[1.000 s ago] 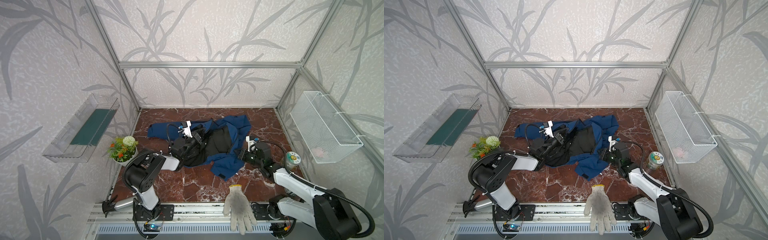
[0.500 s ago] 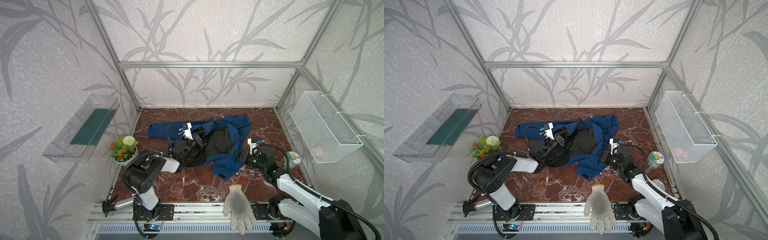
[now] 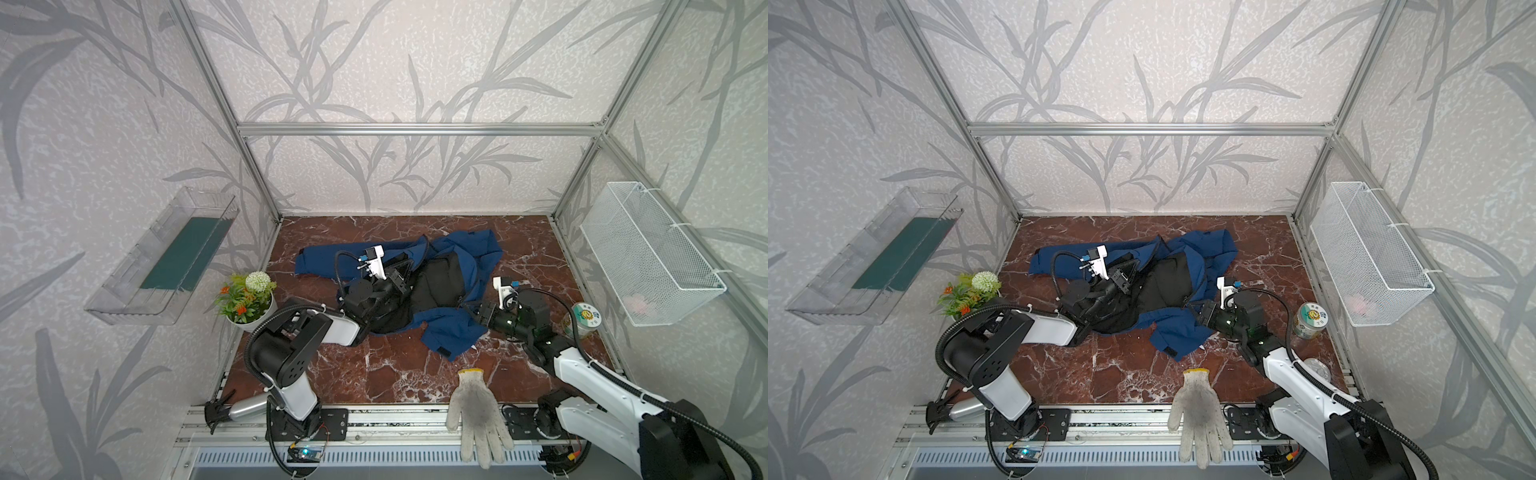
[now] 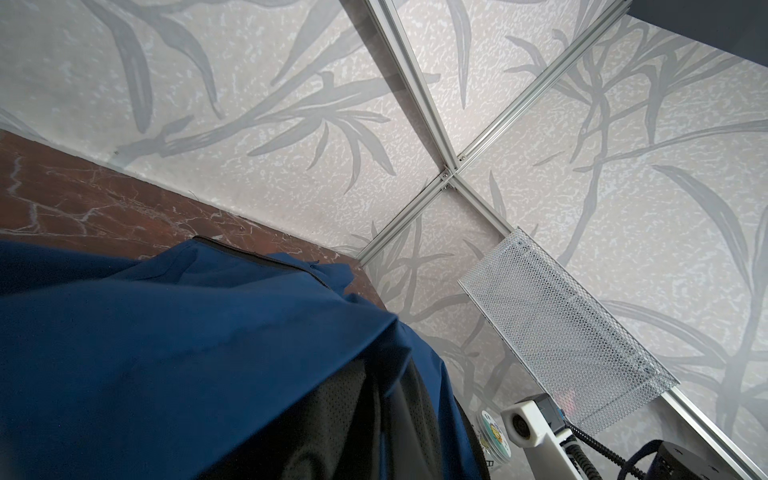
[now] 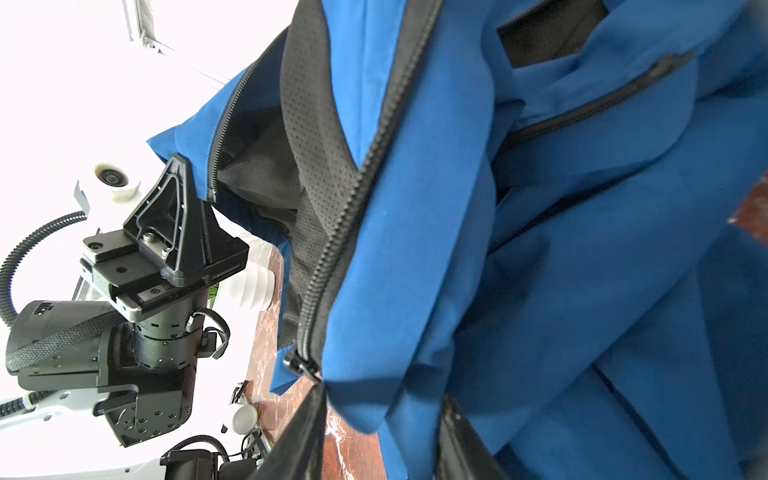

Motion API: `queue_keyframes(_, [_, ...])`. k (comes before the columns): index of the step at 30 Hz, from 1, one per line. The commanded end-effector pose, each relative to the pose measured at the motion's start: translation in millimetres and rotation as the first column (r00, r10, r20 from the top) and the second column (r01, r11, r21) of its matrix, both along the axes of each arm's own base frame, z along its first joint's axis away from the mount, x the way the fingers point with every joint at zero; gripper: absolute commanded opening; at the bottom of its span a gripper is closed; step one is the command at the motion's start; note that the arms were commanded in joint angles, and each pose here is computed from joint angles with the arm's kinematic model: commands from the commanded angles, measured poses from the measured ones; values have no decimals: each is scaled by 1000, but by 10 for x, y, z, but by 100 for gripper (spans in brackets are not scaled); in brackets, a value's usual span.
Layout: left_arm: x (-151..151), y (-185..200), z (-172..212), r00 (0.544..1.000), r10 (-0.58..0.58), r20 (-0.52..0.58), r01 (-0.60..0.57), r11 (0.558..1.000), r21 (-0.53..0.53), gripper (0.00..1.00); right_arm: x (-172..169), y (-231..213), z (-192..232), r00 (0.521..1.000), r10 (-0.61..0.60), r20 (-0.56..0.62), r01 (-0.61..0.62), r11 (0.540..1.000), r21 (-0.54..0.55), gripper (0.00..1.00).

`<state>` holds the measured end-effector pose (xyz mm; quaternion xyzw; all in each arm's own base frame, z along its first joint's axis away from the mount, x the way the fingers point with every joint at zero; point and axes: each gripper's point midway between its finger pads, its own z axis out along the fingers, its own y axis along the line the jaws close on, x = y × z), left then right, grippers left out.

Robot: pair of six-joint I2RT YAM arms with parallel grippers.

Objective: Zip up the jacket

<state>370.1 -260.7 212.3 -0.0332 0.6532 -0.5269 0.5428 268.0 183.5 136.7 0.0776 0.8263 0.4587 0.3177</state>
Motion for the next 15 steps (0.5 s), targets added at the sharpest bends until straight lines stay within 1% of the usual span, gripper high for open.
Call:
queue_keyframes(1, [-33, 10, 211, 999, 1, 54, 2, 999, -44, 0, 102, 80, 170, 998, 18, 54, -20, 999, 30, 44])
queue_keyframes(4, [-37, 7, 228, 998, -1, 56, 4, 999, -47, 0, 174, 113, 177, 998, 15, 67, -18, 999, 50, 46])
queue_keyframes(8, [-37, 8, 237, 999, -1, 55, 4, 999, -51, 0, 267, 169, 216, 997, 23, 78, -29, 997, 66, 47])
queue_keyframes(10, [-37, 4, 242, 998, -3, 55, 5, 999, -52, 0, 307, 184, 239, 996, 23, 87, -29, 997, 74, 47])
queue_keyframes(15, [-33, -3, 233, 999, -3, 51, 6, 998, -54, 0, 367, 185, 163, 997, 14, 77, -18, 998, 53, 44])
